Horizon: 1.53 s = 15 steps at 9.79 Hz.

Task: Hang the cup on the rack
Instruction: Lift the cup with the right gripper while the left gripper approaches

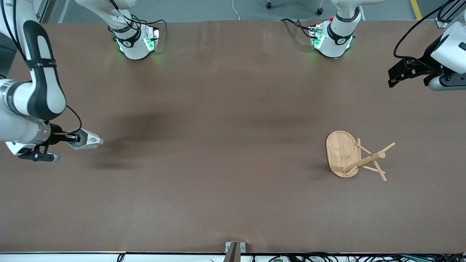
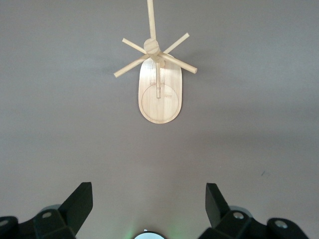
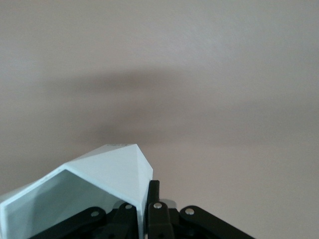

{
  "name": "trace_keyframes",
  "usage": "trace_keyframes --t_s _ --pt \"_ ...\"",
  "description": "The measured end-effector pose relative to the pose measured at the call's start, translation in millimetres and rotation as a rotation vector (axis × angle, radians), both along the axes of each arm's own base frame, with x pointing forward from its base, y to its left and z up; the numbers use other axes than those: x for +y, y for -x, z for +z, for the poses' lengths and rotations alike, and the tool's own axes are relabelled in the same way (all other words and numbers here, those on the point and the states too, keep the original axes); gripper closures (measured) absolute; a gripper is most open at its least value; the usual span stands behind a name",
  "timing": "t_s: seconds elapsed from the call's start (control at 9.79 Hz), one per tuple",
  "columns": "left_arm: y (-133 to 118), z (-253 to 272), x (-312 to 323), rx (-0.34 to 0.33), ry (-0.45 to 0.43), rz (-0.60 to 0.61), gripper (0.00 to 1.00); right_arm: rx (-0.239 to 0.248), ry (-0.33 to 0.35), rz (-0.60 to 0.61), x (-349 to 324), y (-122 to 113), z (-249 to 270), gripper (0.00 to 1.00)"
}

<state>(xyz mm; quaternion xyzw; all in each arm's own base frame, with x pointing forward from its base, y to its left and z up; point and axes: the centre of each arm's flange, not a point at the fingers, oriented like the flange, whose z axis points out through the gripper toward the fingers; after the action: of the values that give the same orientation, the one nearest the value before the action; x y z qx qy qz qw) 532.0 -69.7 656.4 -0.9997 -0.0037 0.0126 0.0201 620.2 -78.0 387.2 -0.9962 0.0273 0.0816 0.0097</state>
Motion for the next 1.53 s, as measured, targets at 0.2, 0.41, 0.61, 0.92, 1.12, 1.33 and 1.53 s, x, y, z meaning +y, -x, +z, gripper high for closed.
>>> trace_keyframes --t_s 0.2,0.41,0.61,0.92,1.12,1.33,1.53 --pt "-1.1 -2.5 1.7 0.0 0.0 0.006 0.0 -0.034 -0.036 0.047 71.1 -12.6 58.7 0.95" --pt "-1.9 -5.8 -2.1 0.007 0.017 -0.001 0.0 -0.038 -0.214 0.021 138.0 -12.4 75.1 0.96" --pt "-6.6 -13.7 -33.8 0.016 0.13 -0.076 0.0 0.032 -0.444 -0.029 167.3 -4.7 79.0 0.96" --pt "4.5 -26.2 -162.2 -0.037 0.204 -0.345 0.0 0.063 -0.774 0.043 219.1 5.9 71.8 0.96" --pt "28.4 -34.4 -254.8 -0.106 0.247 -0.505 0.0 0.085 -0.953 0.059 259.5 17.0 65.2 0.96" --pt "49.5 -48.4 -322.2 -0.16 0.291 -0.643 0.0 0.105 -1.1 0.051 296.1 32.1 48.3 0.96" --pt "70.7 -51.5 -359.6 -0.197 0.297 -0.754 0.0 0.131 -1.222 0.027 322.7 46.5 36.3 0.96"
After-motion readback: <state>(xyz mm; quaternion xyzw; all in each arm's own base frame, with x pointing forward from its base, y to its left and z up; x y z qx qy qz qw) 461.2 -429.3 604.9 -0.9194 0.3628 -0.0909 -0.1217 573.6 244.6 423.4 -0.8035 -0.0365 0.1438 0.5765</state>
